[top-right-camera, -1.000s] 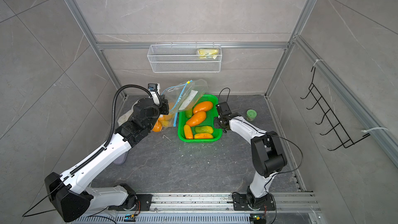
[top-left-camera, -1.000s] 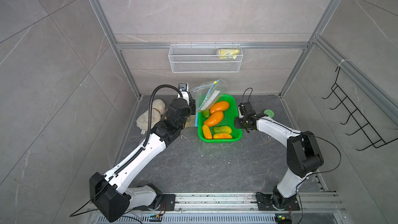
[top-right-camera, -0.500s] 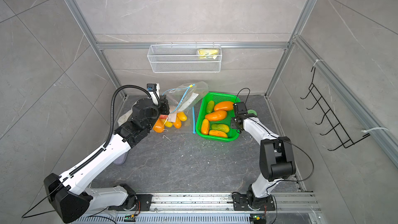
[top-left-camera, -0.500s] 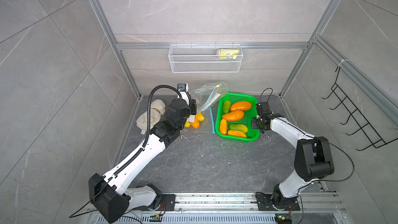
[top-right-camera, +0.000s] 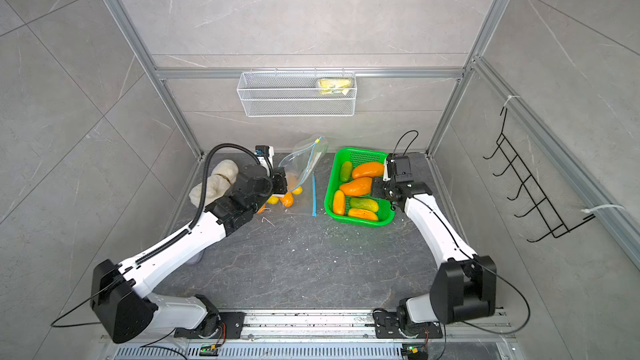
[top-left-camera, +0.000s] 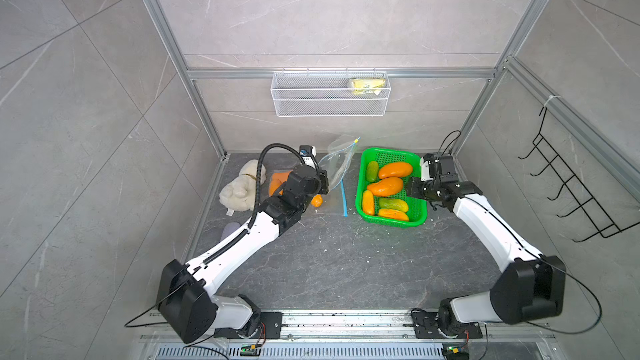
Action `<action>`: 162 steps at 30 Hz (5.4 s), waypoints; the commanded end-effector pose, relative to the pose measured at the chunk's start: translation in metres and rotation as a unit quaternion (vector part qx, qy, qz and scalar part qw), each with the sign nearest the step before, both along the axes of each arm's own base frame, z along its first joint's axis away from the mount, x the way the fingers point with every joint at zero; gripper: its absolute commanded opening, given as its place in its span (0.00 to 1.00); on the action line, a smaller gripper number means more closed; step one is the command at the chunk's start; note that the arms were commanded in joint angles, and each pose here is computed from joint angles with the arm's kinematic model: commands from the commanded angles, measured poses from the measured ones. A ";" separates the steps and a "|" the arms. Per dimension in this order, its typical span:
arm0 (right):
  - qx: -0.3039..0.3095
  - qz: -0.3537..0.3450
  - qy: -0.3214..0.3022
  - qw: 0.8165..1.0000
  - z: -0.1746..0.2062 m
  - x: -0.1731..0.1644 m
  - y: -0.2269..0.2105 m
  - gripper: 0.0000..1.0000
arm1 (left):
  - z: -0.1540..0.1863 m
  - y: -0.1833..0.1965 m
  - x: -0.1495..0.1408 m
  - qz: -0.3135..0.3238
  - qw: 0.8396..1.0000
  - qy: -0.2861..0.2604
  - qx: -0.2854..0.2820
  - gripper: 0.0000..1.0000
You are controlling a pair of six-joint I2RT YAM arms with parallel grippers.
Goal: Place the mango in a zip-top bag and seal the zipper
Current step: Move the basket to the center of the board, then open the zipper of the food storage bag, then pick up the mango from the basket, then place the mango in the zipper food storage bag, then pick up the mango from the basket.
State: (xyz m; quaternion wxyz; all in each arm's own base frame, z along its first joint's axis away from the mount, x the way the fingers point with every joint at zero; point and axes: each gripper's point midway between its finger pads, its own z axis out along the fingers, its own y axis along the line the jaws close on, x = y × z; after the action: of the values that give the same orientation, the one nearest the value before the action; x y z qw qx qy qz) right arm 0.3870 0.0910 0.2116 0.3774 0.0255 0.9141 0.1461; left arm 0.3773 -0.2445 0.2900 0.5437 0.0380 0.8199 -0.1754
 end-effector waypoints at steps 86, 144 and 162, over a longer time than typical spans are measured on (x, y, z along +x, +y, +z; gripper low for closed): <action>0.040 0.058 -0.045 0.997 -0.030 0.049 0.115 0.16 | -0.024 -0.018 0.027 0.077 0.988 0.084 -0.103 0.00; 0.133 -0.193 0.064 0.970 -0.109 0.035 0.019 0.95 | 0.026 -0.008 0.034 0.009 0.968 0.106 -0.227 0.00; 0.169 -0.231 0.060 0.956 -0.160 0.113 0.010 0.84 | 0.013 -0.003 0.032 0.019 0.971 0.110 -0.211 0.00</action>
State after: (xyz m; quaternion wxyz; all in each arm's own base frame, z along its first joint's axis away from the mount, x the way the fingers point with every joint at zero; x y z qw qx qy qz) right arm 0.4871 0.0949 0.0490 0.3317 0.3130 0.8693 0.1906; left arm 0.4085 -0.2509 0.2799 0.4199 -0.1219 0.8376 -0.3274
